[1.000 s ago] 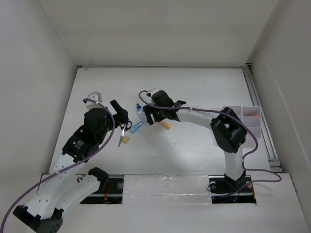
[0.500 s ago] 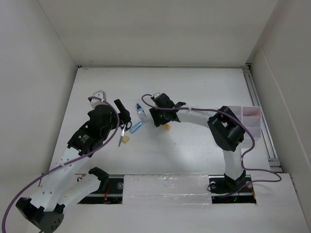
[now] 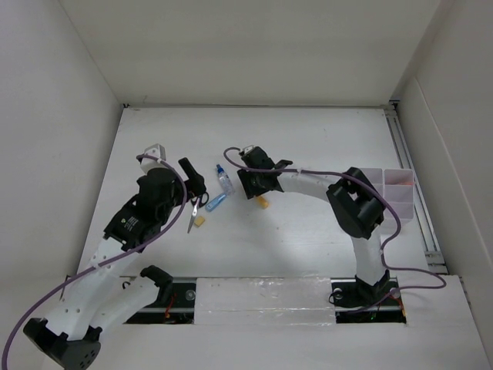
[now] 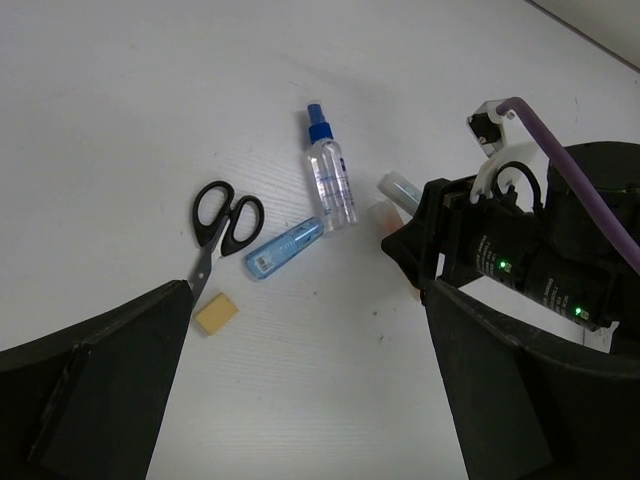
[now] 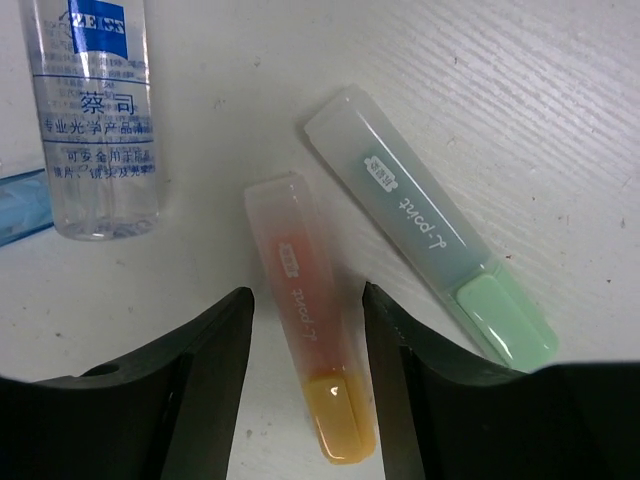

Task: Sort the stationery into containers
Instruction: Grab a piece of stationery with the right arm

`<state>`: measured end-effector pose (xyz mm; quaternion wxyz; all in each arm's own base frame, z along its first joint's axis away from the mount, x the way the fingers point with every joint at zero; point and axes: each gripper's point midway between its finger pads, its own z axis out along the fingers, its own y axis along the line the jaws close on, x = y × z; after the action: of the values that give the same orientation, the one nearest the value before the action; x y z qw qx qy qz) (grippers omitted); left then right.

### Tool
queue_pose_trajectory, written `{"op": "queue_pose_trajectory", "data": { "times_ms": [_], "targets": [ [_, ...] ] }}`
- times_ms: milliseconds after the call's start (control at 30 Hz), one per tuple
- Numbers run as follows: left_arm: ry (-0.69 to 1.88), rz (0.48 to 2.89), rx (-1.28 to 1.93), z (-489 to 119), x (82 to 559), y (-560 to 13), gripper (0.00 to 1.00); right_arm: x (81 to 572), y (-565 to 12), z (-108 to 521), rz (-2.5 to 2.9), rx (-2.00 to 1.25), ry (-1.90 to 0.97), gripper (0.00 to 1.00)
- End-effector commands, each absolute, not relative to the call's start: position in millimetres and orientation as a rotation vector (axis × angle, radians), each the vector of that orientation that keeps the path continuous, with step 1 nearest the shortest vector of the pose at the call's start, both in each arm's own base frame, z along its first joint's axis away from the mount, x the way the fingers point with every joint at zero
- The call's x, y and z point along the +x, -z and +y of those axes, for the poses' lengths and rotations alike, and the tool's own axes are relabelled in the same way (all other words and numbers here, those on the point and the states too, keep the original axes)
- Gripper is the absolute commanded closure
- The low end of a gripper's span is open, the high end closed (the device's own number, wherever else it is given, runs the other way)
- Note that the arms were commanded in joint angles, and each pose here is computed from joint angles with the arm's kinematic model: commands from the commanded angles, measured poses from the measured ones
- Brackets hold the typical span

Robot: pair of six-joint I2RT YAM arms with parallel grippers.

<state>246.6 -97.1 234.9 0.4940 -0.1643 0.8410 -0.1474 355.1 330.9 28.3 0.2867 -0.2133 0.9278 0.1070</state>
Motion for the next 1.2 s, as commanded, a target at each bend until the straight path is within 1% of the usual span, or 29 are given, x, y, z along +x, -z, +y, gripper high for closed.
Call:
{"op": "queue_pose_trajectory", "data": {
  "times_ms": [0,133,267,433,500,533,600,633,700,733,833,867,900,933,967,1033,1067,1100,1133,1167],
  "targets": [
    [0.378,1.99,-0.404,-94.4,246.4,-249.2,0.0,340.7,4.2,315.9,2.585,-0.645,-0.151,0.46],
    [0.397,1.978,-0.401,-96.0,245.9,-253.2,0.0,337.7,3.9,310.7,2.592,-0.705,-0.122,0.47],
    [0.397,1.978,-0.401,-96.0,245.9,-253.2,0.0,334.0,9.3,309.0,2.618,-0.745,-0.109,0.53],
    [0.4,1.982,-0.386,-97.2,245.4,-252.9,0.0,325.8,19.1,302.5,2.656,-0.79,-0.086,0.64],
    [0.4,1.982,-0.386,-97.2,245.4,-252.9,0.0,323.3,23.4,300.0,2.672,-0.796,-0.074,0.64],
    [0.406,1.974,-0.387,-96.6,244.3,-255.0,0.0,323.2,23.4,300.0,2.672,-0.796,-0.074,0.74],
    [0.406,1.974,-0.387,-96.5,244.3,-255.1,0.0,320.9,25.9,297.7,2.68,-0.8,-0.068,0.86],
    [0.406,1.974,-0.387,-96.5,244.3,-255.1,0.0,320.9,25.9,297.7,2.68,-0.8,-0.068,1.0],
    [0.406,1.974,-0.387,-96.5,244.3,-255.1,0.0,316.8,18.8,304.4,2.649,-0.79,-0.124,1.0],
    [0.406,1.974,-0.387,-96.5,244.3,-255.1,0.0,320.9,-3.2,309.5,2.602,-0.747,-0.169,1.0],
    [0.406,1.974,-0.387,-96.5,244.3,-255.1,0.0,319.9,-42.4,323.9,2.503,-0.72,-0.323,1.0],
    [0.406,1.974,-0.387,-96.5,244.3,-255.1,0.0,324.6,-77.9,326.4,2.428,-0.676,-0.389,1.0],
    [0.406,1.974,-0.387,-96.5,244.3,-255.1,0.0,327.3,-98.3,332.4,2.379,-0.668,-0.513,1.0],
    [0.406,1.974,-0.387,-96.5,244.3,-255.1,0.0,327.2,-110.6,329.5,2.352,-0.659,-0.567,1.0],
    [0.406,1.974,-0.387,-96.5,244.3,-255.1,0.0,328.6,-141.5,327.1,2.282,-0.641,-0.635,1.0],
    [0.406,1.974,-0.387,-96.5,244.3,-255.1,0.0,331.6,-170.6,321.2,2.203,-0.607,-0.784,1.0],
    [0.406,1.974,-0.387,-96.5,244.3,-255.1,0.0,331.8,-185.6,318.2,2.157,-0.59,-0.82,1.0],
    [0.412,1.964,-0.388,-95.8,242.9,-257.6,0.0,328.4,-215.5,312.8,2.076,-0.575,-0.865,1.0],
    [0.412,1.964,-0.388,-95.8,242.9,-257.6,0.0,336.2,-234.6,304.2,2.003,-0.548,-0.871,1.0],
    [0.412,1.964,-0.388,-95.8,242.9,-257.6,0.0,335.6,-237.3,295.0,1.984,-0.51,-0.866,1.0]
  ]
}}
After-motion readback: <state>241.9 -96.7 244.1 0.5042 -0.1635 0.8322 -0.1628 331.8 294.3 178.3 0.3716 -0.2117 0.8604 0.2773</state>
